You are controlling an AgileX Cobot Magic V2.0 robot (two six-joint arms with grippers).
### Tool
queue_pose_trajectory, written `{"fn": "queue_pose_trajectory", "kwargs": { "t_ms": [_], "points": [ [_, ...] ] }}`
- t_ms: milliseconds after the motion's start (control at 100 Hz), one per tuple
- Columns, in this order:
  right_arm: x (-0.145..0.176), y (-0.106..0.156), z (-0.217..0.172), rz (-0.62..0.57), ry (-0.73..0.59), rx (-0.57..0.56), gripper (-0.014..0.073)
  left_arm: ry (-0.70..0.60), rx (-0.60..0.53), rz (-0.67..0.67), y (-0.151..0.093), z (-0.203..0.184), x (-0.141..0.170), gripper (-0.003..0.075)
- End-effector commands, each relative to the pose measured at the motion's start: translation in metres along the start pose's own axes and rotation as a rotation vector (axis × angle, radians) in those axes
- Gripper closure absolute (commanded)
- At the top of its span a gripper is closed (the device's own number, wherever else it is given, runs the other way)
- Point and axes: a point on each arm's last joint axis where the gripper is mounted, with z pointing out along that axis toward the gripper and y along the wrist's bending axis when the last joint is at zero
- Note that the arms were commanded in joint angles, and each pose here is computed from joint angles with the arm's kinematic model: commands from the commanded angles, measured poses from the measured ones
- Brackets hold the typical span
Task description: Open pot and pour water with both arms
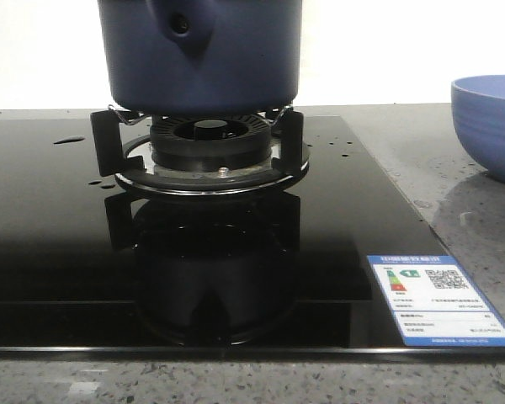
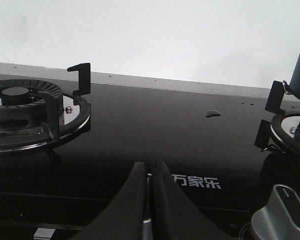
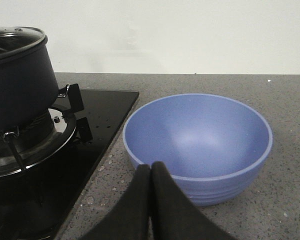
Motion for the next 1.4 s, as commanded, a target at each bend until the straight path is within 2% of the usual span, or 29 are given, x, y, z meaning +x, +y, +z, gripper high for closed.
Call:
{"fn": "queue_pose_trajectory", "kwargs": {
  "t_ms": [0, 540, 690, 700, 710, 720, 740, 750, 760, 790, 850, 970, 1250, 1290, 1390],
  "points": [
    [-0.012, -0.003, -0.001, 0.007, -0.064, 0.032, 0.0651, -0.066, 0.002, -0.012, 0.001, -0.001, 0.003, 0.0739],
    [-0.013, -0.003, -0.001, 0.007, -0.072, 0.041, 0.0651, -0.066, 0.002, -0.012, 0.001, -0.001, 0.003, 0.0739],
    [-0.016, -0.011, -0.002, 0.037, -0.108, 0.122, 0.0651, -0.066, 0.002, -0.012, 0.001, -0.001, 0.003, 0.0739],
    [-0.016, -0.011, -0.002, 0.066, -0.11, 0.126, 0.0651, -0.066, 0.002, -0.012, 0.001, -0.001, 0.003, 0.0739],
    [-0.015, -0.013, -0.003, 0.04, -0.107, 0.139, 0.0651, -0.066, 0.002, -0.012, 0.001, -0.001, 0.003, 0.0739],
    [-0.015, -0.013, -0.003, 0.072, -0.109, 0.143, 0.0651, -0.066, 0.002, -0.012, 0.001, -0.001, 0.003, 0.0739],
    [-0.015, -0.015, -0.003, 0.043, -0.104, 0.163, 0.0651, -0.066, 0.002, -0.012, 0.001, -0.001, 0.003, 0.0739],
    [-0.015, -0.015, -0.003, 0.078, -0.109, 0.168, 0.0651, -0.066, 0.002, -0.012, 0.001, -0.001, 0.003, 0.0739],
    [-0.015, -0.016, -0.003, 0.049, -0.112, 0.182, 0.0651, -0.066, 0.002, -0.012, 0.001, -0.001, 0.003, 0.0739],
    [-0.014, -0.019, -0.003, 0.088, -0.123, 0.202, 0.0651, -0.066, 0.002, -0.012, 0.001, -0.001, 0.003, 0.0739],
    [-0.013, -0.022, -0.003, 0.051, -0.167, 0.232, 0.0651, -0.066, 0.002, -0.012, 0.001, -0.001, 0.003, 0.0739],
    [0.005, -0.021, -0.005, 0.029, -0.24, 0.231, 0.0651, -0.066, 0.002, -0.012, 0.001, -0.001, 0.003, 0.0739],
    [0.072, -0.019, -0.016, 0.042, -0.272, 0.228, 0.0651, -0.066, 0.002, -0.012, 0.001, -0.001, 0.003, 0.0739],
    [0.076, -0.019, -0.015, 0.063, -0.208, 0.231, 0.0651, -0.066, 0.002, -0.012, 0.001, -0.001, 0.003, 0.0739],
    [0.08, -0.02, -0.014, 0.058, -0.165, 0.239, 0.0651, -0.066, 0.002, -0.012, 0.001, -0.001, 0.003, 0.0739]
  ]
}}
